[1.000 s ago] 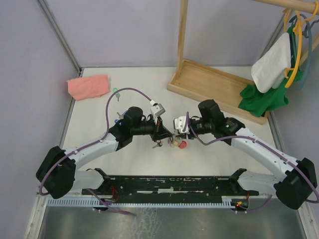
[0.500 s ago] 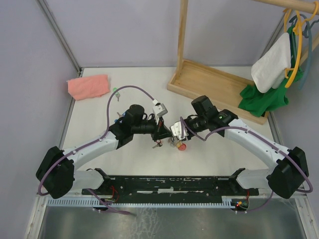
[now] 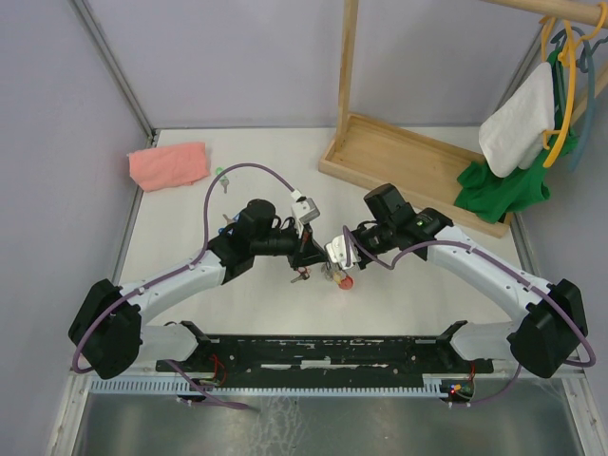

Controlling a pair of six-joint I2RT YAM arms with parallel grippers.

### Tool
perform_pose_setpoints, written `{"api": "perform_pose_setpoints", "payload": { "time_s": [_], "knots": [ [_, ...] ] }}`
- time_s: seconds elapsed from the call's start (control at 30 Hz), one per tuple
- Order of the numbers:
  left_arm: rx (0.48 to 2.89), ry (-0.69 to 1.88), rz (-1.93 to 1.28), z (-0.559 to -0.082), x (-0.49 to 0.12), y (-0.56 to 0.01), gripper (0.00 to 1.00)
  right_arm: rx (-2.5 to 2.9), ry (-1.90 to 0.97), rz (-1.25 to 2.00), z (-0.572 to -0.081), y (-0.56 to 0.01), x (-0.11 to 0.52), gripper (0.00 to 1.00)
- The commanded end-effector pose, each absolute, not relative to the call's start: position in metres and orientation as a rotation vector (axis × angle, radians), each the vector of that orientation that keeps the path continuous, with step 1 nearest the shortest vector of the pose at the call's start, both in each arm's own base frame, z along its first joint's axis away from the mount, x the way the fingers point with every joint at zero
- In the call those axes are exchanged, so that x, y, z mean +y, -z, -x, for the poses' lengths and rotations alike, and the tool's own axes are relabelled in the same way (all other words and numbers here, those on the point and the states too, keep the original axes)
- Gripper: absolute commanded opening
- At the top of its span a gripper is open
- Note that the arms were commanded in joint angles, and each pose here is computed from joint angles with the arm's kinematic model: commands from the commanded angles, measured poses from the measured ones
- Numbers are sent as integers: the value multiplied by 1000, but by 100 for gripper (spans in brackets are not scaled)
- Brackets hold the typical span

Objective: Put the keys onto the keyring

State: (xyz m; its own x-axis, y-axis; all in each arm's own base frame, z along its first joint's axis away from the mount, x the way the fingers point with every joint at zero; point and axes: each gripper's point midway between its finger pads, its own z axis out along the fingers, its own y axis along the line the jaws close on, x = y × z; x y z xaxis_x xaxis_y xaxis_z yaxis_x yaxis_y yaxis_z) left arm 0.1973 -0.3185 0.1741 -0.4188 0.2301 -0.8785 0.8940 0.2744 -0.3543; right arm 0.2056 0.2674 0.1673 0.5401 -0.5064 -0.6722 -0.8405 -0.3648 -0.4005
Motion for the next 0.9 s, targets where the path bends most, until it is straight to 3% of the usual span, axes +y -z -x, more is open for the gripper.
{"api": "perform_pose_setpoints", "payload": {
  "time_s": [0.0, 0.17, 0.87],
  "knots": [
    [1687, 1166, -1066, -200, -326, -205, 3, 1050, -584, 1999, -209, -185, 274, 16],
    [1712, 1167, -1050, -199, -324, -201, 3, 1099, -587, 1945, -211, -188, 275, 1],
    [1934, 1242, -880, -196, -321, -137, 3, 1093, -684, 1397, -222, -230, 283, 1]
  ]
}}
